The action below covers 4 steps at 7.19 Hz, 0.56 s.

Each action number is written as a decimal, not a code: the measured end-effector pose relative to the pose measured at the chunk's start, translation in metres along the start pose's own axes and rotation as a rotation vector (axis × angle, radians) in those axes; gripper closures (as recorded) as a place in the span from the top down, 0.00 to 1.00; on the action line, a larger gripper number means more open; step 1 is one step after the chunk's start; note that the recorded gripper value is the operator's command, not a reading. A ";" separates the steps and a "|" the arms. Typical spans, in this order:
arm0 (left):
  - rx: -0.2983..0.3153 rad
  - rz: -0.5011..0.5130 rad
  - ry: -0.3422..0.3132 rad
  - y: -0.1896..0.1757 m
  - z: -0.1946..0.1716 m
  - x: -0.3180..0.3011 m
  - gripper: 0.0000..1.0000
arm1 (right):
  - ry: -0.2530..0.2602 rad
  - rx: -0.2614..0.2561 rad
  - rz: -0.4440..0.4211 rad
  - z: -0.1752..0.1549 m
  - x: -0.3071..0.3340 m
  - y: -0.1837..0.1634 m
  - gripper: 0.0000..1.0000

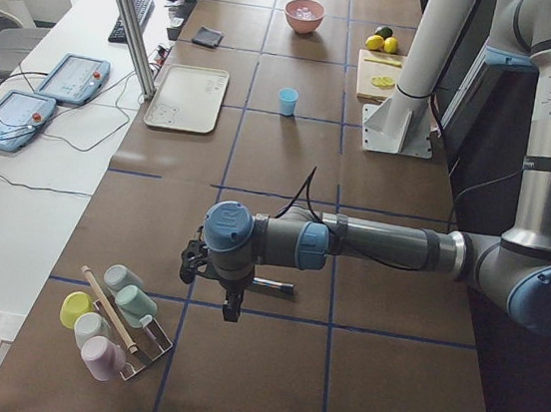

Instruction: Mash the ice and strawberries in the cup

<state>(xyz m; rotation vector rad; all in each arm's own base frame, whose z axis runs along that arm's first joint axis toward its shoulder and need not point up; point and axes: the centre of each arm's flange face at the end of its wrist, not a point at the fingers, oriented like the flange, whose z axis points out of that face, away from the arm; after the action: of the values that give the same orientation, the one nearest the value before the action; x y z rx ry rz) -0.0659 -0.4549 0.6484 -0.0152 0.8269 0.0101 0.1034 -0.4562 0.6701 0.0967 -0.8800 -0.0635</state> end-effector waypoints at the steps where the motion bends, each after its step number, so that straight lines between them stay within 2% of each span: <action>1: 0.000 0.000 0.000 0.000 0.000 0.000 1.00 | 0.004 0.003 -0.004 -0.002 -0.002 -0.001 1.00; 4: 0.000 0.000 0.000 0.000 0.000 0.000 1.00 | 0.016 0.012 -0.017 -0.007 -0.007 -0.003 1.00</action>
<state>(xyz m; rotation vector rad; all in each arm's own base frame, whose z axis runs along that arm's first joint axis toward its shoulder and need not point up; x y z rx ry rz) -0.0659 -0.4551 0.6487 -0.0150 0.8269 0.0102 0.1045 -0.4577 0.6605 0.1158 -0.8642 -0.0735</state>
